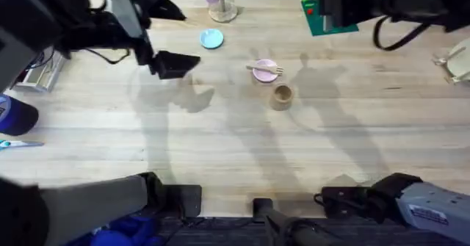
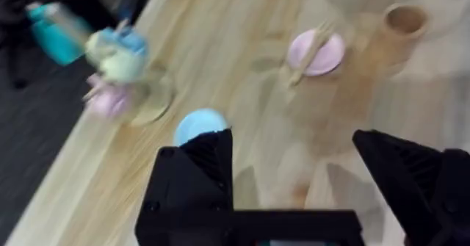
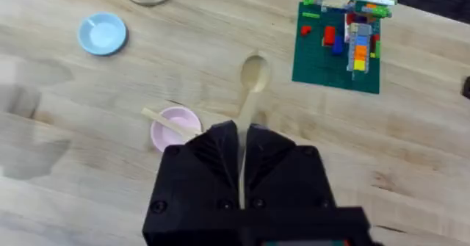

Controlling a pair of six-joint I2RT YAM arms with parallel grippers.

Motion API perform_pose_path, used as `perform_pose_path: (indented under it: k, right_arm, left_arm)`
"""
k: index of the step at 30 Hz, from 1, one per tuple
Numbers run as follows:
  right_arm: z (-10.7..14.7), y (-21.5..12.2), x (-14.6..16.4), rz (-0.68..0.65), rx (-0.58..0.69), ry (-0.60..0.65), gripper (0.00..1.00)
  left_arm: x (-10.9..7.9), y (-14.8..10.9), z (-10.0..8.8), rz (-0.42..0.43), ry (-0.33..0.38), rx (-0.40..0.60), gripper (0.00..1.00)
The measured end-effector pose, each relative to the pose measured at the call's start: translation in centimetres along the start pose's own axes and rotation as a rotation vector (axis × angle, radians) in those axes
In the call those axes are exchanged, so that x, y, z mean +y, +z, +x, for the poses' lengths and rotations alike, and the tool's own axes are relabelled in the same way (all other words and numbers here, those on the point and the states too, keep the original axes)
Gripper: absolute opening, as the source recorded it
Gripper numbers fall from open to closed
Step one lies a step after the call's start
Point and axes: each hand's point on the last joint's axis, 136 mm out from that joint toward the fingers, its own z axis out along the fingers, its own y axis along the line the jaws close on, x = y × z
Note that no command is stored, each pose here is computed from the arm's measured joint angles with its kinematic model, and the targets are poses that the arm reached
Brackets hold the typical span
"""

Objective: Pick up a utensil and set it on the pink plate, then put the other utensil in the container.

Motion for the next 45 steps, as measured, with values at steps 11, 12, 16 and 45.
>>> perform_pose_path:
  k: [11,12,16,45]
  right_arm:
    - [-1.7,0.7,-4.8,-0.091,-0.074,-0.026,0.035]
    - [-1.8,0.7,-5.4,-0.1,-0.085,-0.024,0.035]
    - [-1.8,1.0,-7.7,-0.134,-0.132,-0.012,0.035]
    - [1.4,2.9,-4.0,-0.595,-0.53,-0.127,0.035]
  left_arm:
    - [-2.0,4.1,-0.4,0.203,-0.138,-0.226,0.993]
    - [-2.1,4.2,-0.4,0.215,-0.155,-0.243,0.993]
    - [-2.6,4.9,-0.3,0.259,-0.214,-0.295,0.993]
    - [-8.1,9.1,-0.2,0.429,-0.122,-0.323,0.993]
